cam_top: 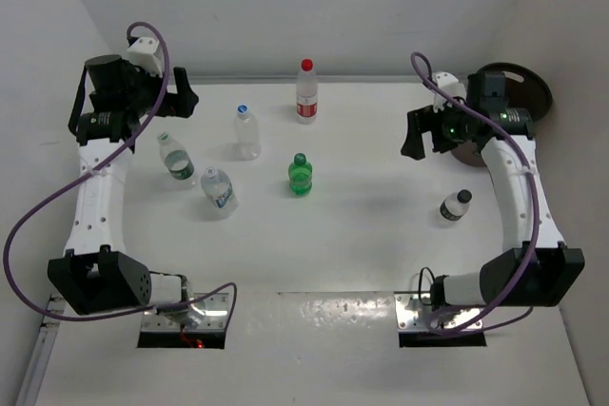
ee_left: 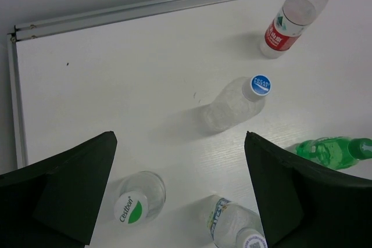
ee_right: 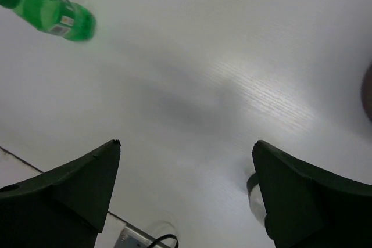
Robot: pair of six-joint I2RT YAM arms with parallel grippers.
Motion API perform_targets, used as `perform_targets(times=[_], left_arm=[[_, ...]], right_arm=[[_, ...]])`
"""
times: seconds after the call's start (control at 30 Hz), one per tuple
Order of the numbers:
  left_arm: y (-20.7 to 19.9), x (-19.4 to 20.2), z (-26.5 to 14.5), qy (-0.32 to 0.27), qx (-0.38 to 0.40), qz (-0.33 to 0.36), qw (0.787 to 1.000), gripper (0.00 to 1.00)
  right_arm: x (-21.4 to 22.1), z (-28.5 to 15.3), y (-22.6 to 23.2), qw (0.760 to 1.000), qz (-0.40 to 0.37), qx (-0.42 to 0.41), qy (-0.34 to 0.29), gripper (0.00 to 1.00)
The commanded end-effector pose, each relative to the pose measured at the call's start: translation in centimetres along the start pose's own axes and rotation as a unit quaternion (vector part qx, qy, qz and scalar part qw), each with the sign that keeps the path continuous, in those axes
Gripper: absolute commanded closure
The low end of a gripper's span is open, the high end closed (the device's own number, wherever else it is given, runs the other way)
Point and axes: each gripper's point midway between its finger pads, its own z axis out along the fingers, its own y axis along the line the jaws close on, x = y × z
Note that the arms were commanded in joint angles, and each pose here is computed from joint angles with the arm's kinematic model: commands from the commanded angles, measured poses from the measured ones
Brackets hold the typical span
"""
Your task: Put the plastic bottles in the bin
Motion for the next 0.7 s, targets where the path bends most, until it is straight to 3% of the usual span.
perform_targets(times=[0.0,0.13,0.3,0.67], left_arm=[[-1.1,-1.3,-0.5,-0.023,0.025,0.015,0.999,0.01],[-1.1,-1.3,-0.5,-0.023,0.025,0.015,0.999,0.01],[-1.6,-0.9,0.0,-0.023,0.034,0.017,0.999,0.01],[-2.4,-0.2,1.2,-0.015,0.054,0.016,0.998,0.01]], right_arm=[[2.2,-1.8,-2.4,0.998,0.014,0.054,0.041,0.06],[6.5,-3.6,-6.6,0.984,0.042,0.121,0.122,0.08],[11.7,-3.9,-9.2,0.968,0.064,0.144,0.196,0.11],[17.5,-0.1,-11.0,0.967,0.037,0.147,0.204,0.0]])
